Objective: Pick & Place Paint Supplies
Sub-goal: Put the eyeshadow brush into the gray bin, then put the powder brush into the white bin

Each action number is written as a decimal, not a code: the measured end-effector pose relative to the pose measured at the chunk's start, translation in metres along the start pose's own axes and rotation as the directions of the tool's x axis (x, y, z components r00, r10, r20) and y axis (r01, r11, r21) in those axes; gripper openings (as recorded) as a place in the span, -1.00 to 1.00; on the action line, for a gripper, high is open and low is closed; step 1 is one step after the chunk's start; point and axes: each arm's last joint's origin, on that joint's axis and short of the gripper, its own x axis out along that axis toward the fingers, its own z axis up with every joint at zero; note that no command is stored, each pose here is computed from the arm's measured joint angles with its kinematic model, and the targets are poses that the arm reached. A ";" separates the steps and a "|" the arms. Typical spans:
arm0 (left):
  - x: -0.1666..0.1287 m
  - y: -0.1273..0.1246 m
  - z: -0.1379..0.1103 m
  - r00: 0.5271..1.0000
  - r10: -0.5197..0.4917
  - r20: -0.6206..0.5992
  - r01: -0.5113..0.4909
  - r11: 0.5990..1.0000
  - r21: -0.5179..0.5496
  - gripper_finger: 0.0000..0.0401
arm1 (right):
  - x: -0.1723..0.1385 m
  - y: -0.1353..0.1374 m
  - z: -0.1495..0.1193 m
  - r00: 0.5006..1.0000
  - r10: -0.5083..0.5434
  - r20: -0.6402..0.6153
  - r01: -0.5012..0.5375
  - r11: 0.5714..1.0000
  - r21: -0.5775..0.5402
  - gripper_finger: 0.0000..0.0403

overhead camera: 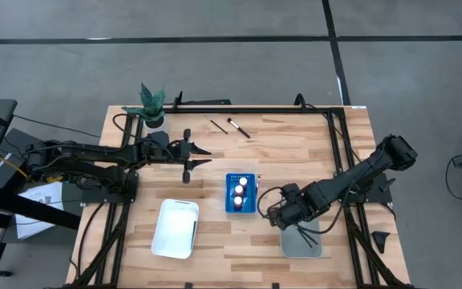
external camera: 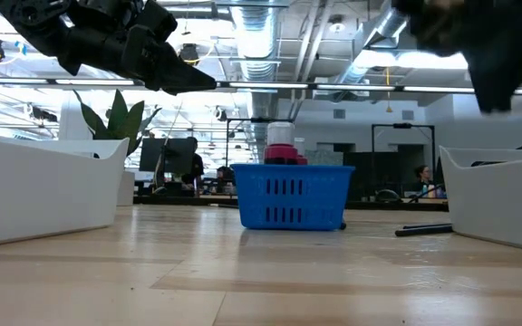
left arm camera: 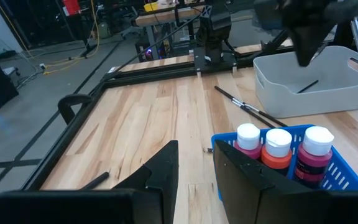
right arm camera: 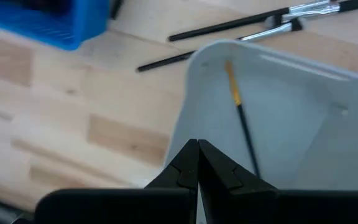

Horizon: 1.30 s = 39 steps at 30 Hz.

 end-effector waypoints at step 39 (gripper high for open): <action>0.000 0.000 0.000 1.000 -0.001 -0.003 0.001 1.000 0.018 -0.53 | -0.016 -0.025 0.065 0.938 -0.099 0.332 0.175 0.962 -0.208 -0.57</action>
